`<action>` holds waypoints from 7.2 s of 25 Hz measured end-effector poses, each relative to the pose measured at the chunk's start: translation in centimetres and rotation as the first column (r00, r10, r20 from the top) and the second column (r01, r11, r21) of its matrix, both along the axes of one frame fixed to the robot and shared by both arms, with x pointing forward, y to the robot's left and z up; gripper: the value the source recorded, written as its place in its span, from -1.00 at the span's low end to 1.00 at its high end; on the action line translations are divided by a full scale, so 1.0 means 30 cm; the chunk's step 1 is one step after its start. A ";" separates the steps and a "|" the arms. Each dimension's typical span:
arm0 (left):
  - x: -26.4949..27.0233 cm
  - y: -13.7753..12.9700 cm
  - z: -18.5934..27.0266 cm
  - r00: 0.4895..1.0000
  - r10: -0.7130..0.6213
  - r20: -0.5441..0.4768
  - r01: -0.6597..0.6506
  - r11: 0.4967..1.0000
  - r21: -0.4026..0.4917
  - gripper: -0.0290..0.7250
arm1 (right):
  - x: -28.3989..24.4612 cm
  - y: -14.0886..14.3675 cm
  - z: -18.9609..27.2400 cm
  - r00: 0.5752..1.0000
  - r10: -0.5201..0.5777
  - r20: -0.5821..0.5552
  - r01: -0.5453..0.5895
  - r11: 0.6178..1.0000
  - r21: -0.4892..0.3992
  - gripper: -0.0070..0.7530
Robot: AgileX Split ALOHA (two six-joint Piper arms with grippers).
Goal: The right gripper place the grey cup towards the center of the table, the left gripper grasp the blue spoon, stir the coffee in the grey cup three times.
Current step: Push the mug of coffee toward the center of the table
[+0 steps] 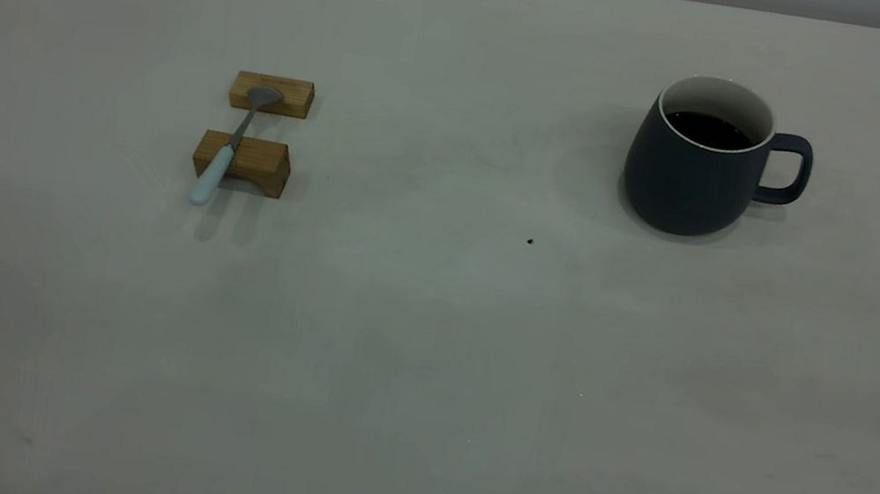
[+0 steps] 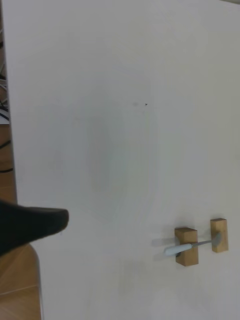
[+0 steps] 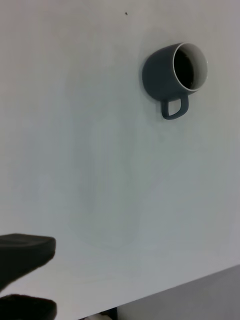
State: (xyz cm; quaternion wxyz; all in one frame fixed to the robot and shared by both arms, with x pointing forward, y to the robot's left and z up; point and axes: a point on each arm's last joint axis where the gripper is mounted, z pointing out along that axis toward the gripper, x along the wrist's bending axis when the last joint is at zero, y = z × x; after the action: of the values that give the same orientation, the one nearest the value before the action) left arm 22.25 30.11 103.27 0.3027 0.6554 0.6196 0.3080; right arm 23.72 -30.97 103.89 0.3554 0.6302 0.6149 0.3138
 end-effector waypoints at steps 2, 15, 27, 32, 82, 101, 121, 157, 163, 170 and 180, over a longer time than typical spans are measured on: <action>0.000 0.000 0.000 1.000 0.000 0.000 0.000 1.000 0.000 0.50 | 0.007 0.003 0.005 1.000 0.023 -0.011 -0.023 1.000 -0.018 -0.33; 0.000 0.000 0.000 1.000 0.000 0.000 0.000 1.000 0.000 0.50 | 0.498 0.099 -0.014 0.887 0.346 -0.305 -0.384 0.921 -0.070 0.57; 0.000 0.000 0.000 1.000 0.001 0.000 -0.001 1.000 -0.001 0.50 | 0.942 0.144 -0.291 0.628 0.569 -0.531 -0.731 0.665 -0.152 0.54; 0.000 0.000 0.000 1.000 0.001 0.000 -0.001 1.000 -0.001 0.50 | 1.109 0.149 -0.416 0.594 0.591 -0.546 -0.786 0.573 -0.234 0.54; 0.000 0.000 0.000 1.000 0.000 0.000 0.000 1.000 0.000 0.50 | 1.438 0.231 -0.887 0.382 0.634 -0.672 -0.923 0.222 -0.315 0.54; 0.000 0.000 0.000 1.000 0.000 0.000 0.000 1.000 -0.001 0.50 | 1.395 0.487 -0.898 0.368 0.696 -0.617 -0.925 0.204 -0.321 0.45; 0.000 0.000 0.000 1.000 0.000 0.000 0.000 1.000 -0.001 0.50 | 1.283 0.741 -0.910 0.321 0.759 -0.566 -0.944 0.211 -0.253 0.45; 0.000 0.000 0.000 1.000 0.000 0.000 0.000 1.000 0.000 0.50 | 1.323 0.724 -0.900 0.638 0.628 -0.445 -0.756 0.623 -0.204 0.45; 0.000 0.000 0.000 1.000 0.000 0.000 0.000 1.000 0.000 0.50 | 1.323 0.723 -0.900 0.681 0.591 -0.432 -0.701 0.697 -0.151 0.45; 0.000 0.000 0.000 1.000 0.001 0.000 -0.001 1.000 -0.001 0.50 | 1.332 0.708 -0.899 0.715 0.555 -0.425 -0.657 0.741 -0.139 0.45; 0.000 0.000 0.000 1.000 0.001 0.000 -0.001 1.000 -0.001 0.50 | 1.368 0.617 -0.902 0.721 0.539 -0.435 -0.639 0.761 -0.116 0.45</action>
State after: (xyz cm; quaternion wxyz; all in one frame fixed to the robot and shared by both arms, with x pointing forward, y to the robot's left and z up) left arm 22.25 30.11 103.27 0.3028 0.6551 0.6199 0.3079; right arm 64.78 -12.48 76.84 0.1902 0.3956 0.8756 0.2014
